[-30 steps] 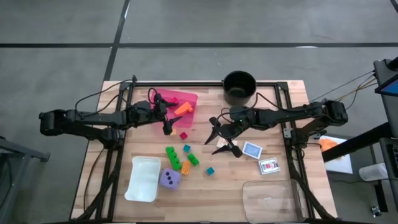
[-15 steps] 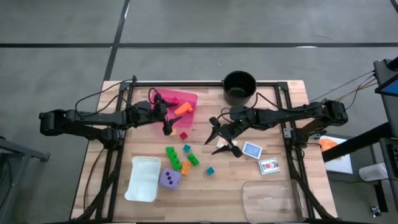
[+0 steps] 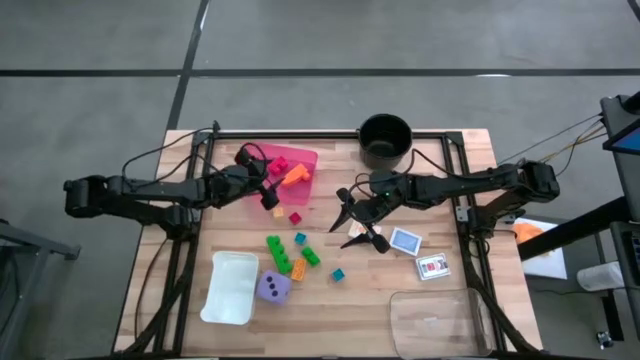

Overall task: Pick & Place Toys
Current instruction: Put the bottom blue game piece into the red bin

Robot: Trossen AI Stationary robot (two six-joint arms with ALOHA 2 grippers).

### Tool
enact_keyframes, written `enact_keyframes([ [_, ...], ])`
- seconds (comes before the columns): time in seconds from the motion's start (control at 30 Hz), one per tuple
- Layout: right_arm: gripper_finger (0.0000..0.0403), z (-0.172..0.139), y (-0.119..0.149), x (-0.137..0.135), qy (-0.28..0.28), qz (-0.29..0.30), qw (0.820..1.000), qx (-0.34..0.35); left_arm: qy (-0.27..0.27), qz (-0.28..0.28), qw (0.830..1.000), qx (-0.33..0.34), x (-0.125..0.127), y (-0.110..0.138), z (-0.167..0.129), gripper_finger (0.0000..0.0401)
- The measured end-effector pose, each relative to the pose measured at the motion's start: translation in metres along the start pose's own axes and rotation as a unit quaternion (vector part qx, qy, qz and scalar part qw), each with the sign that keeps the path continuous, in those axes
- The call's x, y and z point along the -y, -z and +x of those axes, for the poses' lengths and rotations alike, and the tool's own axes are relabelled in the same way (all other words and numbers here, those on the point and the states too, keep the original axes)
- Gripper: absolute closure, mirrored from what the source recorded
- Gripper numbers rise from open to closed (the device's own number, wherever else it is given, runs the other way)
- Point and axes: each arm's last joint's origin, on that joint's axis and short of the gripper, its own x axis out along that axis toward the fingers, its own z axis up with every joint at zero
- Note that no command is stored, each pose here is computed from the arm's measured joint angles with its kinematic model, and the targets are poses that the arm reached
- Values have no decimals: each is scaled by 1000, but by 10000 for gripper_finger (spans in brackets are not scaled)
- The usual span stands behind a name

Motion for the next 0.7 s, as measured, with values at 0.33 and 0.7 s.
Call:
enact_keyframes([
  [0.33, 132, 0, 0, 1, 30, 45, 999, -2, 3, 11, 1000, -24, 1, 5, 0, 86],
  [0.7, 28, -1, -2, 2, 39, 15, 999, 3, 3, 11, 1000, -24, 1, 5, 0, 86],
])
